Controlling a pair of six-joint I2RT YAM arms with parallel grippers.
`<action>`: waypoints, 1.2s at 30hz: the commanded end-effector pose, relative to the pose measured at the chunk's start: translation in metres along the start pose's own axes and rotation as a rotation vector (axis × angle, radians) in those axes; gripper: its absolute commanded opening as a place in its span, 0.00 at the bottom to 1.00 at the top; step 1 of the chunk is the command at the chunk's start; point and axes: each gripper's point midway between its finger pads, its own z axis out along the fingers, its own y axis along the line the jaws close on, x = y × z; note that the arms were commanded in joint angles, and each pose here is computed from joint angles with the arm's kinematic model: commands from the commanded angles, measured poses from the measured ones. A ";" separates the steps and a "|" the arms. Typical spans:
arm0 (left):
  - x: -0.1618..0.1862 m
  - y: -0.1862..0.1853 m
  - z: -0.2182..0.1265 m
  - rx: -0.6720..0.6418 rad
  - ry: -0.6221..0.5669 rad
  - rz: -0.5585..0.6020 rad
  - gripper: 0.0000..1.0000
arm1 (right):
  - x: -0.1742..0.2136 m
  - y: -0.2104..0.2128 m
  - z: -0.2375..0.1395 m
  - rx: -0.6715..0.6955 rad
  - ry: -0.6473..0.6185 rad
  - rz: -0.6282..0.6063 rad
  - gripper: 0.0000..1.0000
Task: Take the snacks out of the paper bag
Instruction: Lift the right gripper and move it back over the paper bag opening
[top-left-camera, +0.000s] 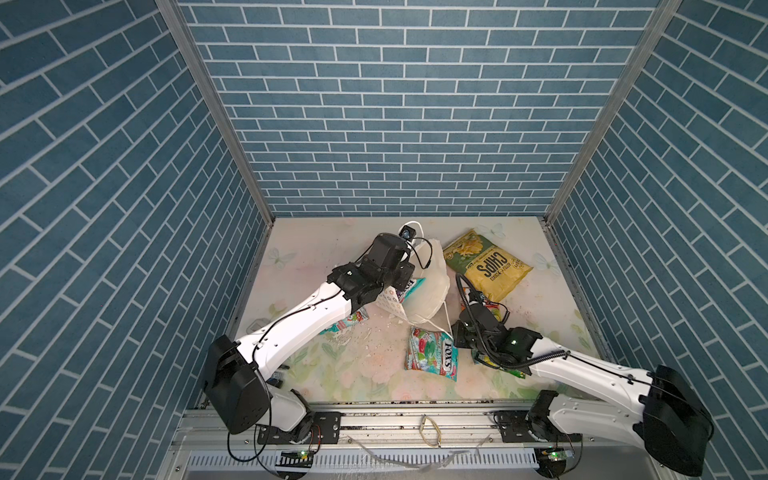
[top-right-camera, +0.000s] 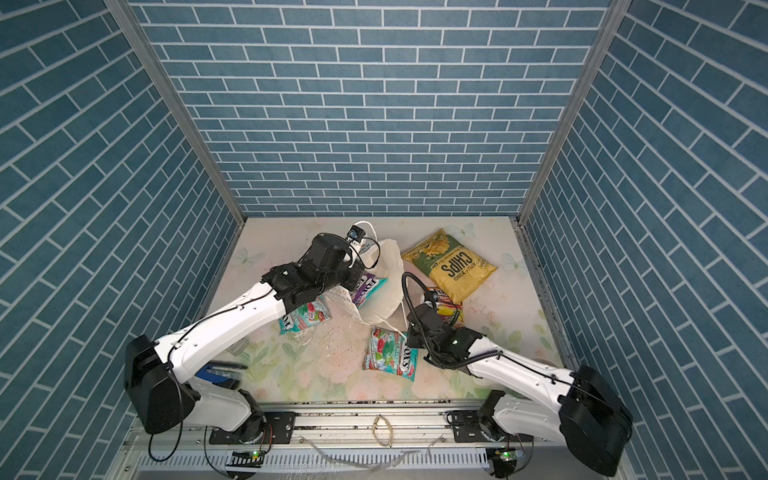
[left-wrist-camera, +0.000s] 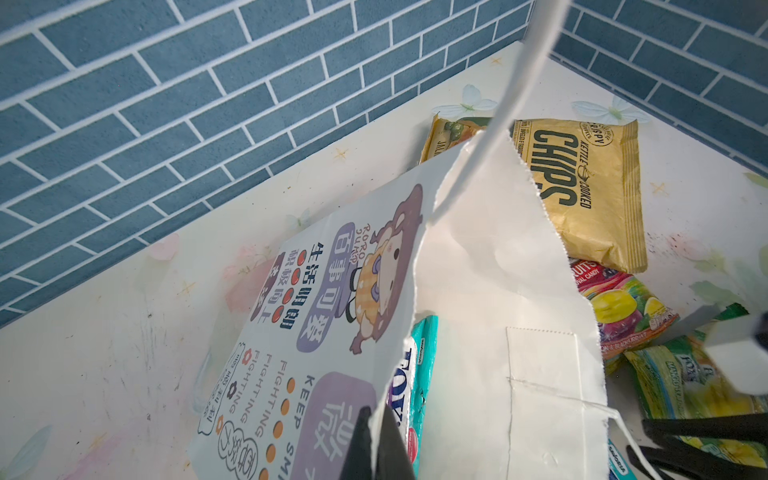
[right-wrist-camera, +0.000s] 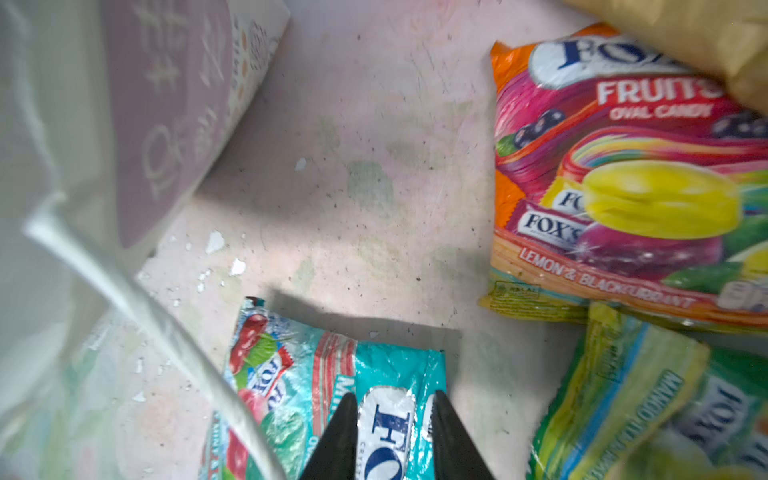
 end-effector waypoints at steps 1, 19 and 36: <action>0.002 0.003 -0.004 0.001 -0.002 0.005 0.00 | -0.009 -0.034 -0.025 0.136 -0.051 0.005 0.35; 0.011 -0.010 0.005 0.052 0.023 0.030 0.00 | -0.088 0.086 -0.084 -0.334 -0.205 -0.143 0.35; 0.010 -0.013 0.007 0.051 0.023 0.024 0.00 | -0.119 0.151 0.017 -0.359 -0.212 -0.071 0.27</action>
